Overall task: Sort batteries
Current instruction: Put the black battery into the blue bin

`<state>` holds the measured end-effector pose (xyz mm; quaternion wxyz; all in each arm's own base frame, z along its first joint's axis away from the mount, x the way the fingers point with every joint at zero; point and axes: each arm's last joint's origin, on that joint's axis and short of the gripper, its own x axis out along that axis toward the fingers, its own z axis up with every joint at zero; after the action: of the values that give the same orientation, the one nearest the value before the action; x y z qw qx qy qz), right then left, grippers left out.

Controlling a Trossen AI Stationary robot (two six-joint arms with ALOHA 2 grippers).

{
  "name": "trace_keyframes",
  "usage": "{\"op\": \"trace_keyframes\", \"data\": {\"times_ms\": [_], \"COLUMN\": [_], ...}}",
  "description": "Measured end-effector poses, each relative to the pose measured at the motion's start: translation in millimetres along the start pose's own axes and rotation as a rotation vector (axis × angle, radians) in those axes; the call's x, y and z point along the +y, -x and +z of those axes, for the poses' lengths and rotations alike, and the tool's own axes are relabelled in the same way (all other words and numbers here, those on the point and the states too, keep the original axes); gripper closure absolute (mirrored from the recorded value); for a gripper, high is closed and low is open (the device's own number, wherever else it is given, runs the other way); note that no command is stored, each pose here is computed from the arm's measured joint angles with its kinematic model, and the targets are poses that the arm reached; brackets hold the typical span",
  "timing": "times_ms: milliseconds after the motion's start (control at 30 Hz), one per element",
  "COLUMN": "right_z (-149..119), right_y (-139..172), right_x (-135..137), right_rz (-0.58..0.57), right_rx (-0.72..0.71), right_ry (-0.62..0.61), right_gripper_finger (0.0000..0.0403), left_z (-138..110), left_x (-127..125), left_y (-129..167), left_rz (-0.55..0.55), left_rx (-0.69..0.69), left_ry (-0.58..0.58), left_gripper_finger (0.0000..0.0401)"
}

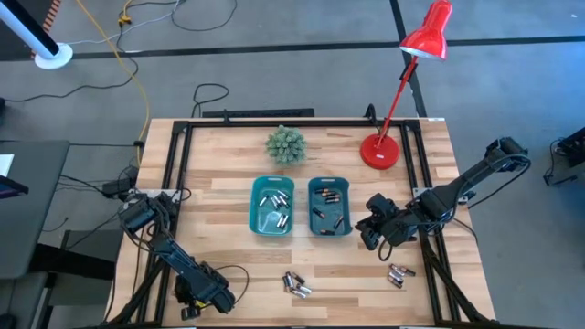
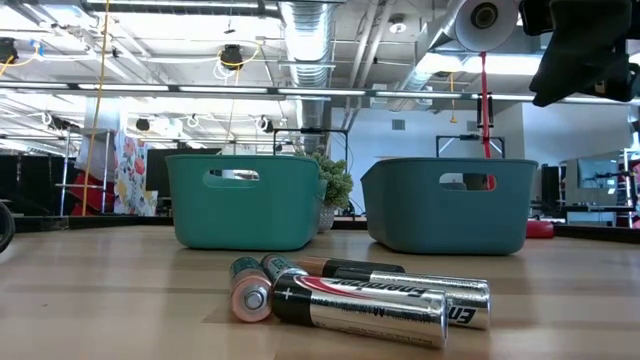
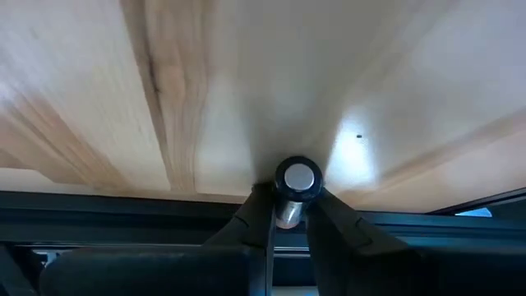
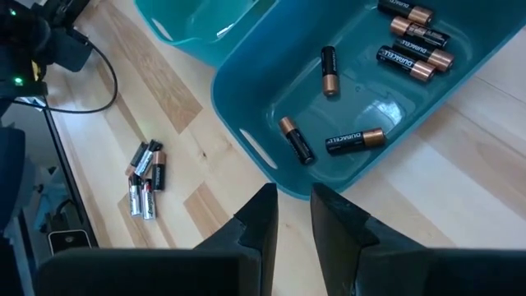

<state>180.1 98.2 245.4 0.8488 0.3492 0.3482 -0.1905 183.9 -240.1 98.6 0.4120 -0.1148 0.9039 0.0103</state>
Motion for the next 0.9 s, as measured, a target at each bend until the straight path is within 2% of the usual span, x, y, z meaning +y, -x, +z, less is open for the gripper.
{"op": "trace_keyframes", "data": {"times_ms": [233,367,600,700,900], "right_z": [0.0,0.0,0.0,0.0,0.0], "right_y": [-0.1,0.0,0.0,-0.1,-0.1], "right_x": [0.0,0.0,0.0,0.0,0.0], "right_rz": [0.0,0.0,0.0,-0.001,-0.001], "right_rx": [0.0,0.0,0.0,0.0,0.0], "right_ry": [0.01,0.011,0.062,0.064,0.075], "right_gripper_finger": [0.031,0.031,0.031,0.031,0.031], "left_z": [-2.0,-8.3,-19.7,-21.8,-26.1], "left_x": [0.2,3.7,16.6,24.3,41.1], "left_y": [2.8,15.7,57.6,79.5,126.6], "left_rz": [0.014,0.029,-0.024,-0.083,-0.209], "left_rx": [-0.037,-0.131,-0.381,-0.512,-0.913], "left_ry": [0.022,0.079,0.239,0.309,0.383], "left_gripper_finger": [0.0361,0.0361,0.0361,0.0361,0.0361]}}
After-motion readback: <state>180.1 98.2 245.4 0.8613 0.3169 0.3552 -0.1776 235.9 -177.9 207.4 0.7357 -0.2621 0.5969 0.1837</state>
